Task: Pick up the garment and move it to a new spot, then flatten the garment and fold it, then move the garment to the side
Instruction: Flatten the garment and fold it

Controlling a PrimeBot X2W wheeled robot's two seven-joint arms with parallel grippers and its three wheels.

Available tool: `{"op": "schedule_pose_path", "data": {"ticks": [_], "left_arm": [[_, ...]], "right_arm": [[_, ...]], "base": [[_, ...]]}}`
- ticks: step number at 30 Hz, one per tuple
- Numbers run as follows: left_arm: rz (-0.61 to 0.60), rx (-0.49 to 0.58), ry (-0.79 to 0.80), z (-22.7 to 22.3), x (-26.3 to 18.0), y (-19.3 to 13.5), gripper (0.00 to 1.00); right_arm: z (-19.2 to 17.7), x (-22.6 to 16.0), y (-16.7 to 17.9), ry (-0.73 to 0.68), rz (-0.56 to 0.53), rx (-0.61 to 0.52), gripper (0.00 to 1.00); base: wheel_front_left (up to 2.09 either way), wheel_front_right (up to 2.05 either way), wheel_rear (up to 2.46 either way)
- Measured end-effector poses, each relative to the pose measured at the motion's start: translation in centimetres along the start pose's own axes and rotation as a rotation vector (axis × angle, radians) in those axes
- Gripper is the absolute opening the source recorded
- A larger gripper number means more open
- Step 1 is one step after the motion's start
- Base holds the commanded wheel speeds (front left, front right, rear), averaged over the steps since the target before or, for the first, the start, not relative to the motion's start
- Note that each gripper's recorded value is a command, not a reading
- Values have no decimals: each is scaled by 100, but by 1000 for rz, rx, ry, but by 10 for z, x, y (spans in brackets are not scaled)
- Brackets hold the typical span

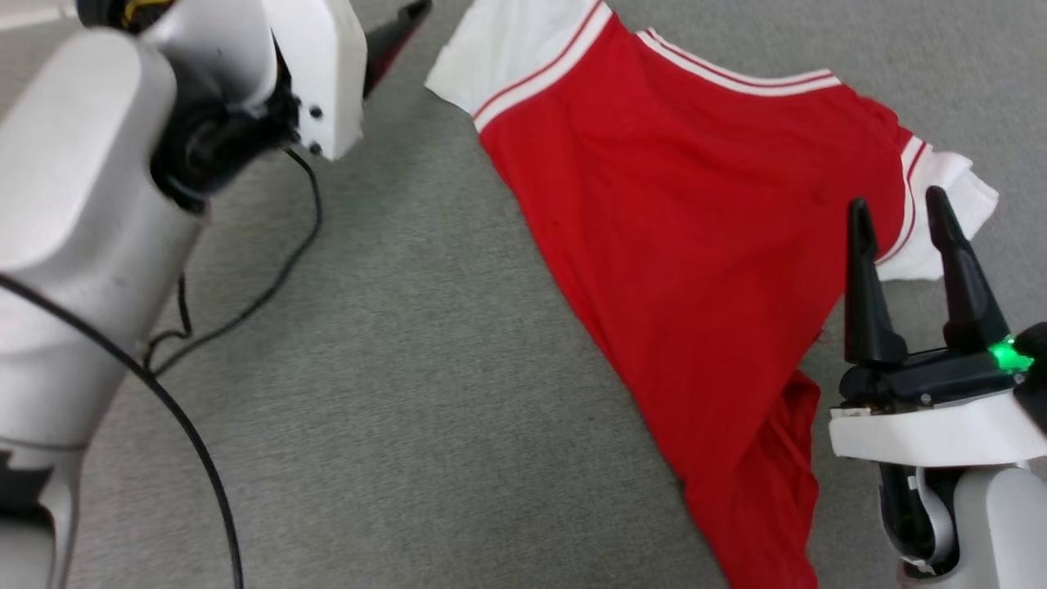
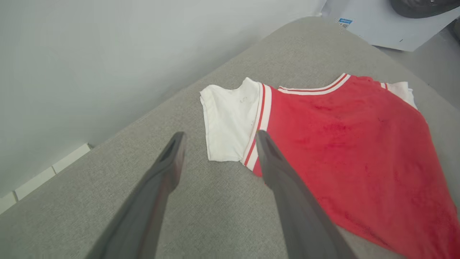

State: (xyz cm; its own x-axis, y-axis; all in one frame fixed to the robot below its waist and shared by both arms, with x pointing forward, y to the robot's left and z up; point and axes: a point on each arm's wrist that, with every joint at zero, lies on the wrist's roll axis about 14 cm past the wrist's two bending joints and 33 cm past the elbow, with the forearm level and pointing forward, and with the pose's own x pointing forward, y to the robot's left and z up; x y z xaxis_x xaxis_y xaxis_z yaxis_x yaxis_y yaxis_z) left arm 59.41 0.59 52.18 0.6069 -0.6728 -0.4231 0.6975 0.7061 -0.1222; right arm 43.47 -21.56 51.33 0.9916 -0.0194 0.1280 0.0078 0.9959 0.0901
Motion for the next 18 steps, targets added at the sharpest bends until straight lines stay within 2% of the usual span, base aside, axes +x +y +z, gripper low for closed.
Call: {"op": "schedule_pose_path", "data": {"ticks": [8,18], "left_arm": [[-21,-31,329,-57,59,15,100],[-11,26,515,-108,94,19,100]], "right_arm": [[-22,-8,-17,70,-54,-38,100],[-43,-17,-33,136,-103,-62,100]], "base": [[0,0,0],[0,0,0]]}}
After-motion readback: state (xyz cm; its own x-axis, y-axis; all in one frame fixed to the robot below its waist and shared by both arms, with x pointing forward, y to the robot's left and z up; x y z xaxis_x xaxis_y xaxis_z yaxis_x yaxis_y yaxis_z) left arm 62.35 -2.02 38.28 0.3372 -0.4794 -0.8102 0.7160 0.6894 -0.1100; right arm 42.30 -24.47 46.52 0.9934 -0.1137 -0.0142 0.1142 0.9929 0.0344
